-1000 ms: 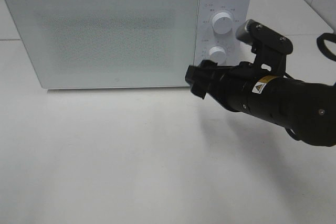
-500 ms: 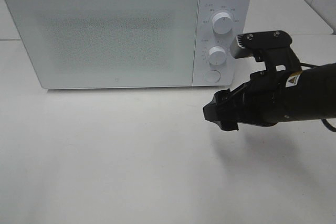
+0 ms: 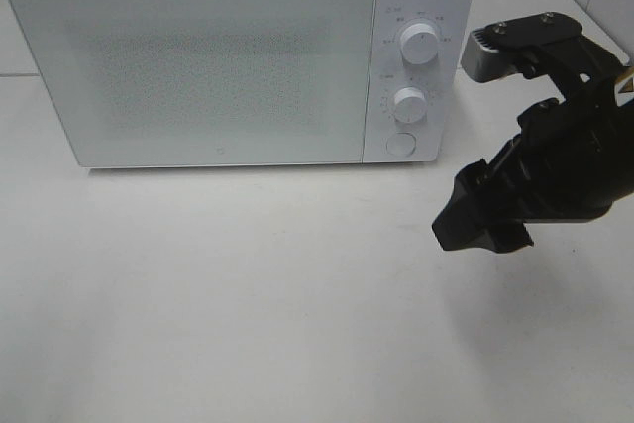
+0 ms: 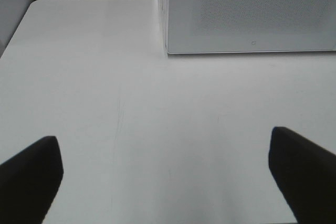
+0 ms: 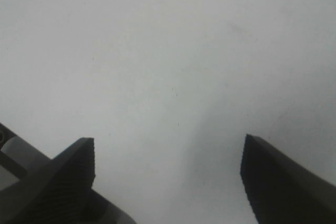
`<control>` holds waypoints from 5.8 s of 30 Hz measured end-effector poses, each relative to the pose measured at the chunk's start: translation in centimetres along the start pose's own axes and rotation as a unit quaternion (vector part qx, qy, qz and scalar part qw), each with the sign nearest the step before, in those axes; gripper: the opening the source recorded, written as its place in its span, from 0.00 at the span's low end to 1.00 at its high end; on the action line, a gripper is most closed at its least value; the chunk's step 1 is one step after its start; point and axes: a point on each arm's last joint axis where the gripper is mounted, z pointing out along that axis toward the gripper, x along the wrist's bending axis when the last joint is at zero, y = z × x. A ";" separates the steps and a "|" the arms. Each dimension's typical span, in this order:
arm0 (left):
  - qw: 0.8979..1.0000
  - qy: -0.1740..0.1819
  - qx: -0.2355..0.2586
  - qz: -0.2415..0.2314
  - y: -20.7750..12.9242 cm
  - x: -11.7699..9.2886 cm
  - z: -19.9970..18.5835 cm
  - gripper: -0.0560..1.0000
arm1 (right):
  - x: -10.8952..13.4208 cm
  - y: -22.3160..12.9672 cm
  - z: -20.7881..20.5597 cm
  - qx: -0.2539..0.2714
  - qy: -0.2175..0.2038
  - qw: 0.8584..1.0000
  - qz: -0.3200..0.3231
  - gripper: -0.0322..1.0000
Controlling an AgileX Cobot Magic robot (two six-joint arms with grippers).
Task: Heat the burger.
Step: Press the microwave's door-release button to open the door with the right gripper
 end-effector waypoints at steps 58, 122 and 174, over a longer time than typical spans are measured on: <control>1.000 0.000 0.000 0.000 0.0 0.0 0.0 0.99 | 1.2 -18.9 -13.7 -0.303 -0.148 0.940 0.057 0.76; 1.000 0.000 0.000 0.000 0.0 0.0 0.0 0.99 | -4.2 -4.2 -9.6 -0.395 -0.167 0.901 0.065 0.76; 1.000 0.000 0.000 0.000 0.0 0.0 0.0 0.99 | -3.7 -4.3 8.2 -0.413 -0.218 0.881 0.077 0.76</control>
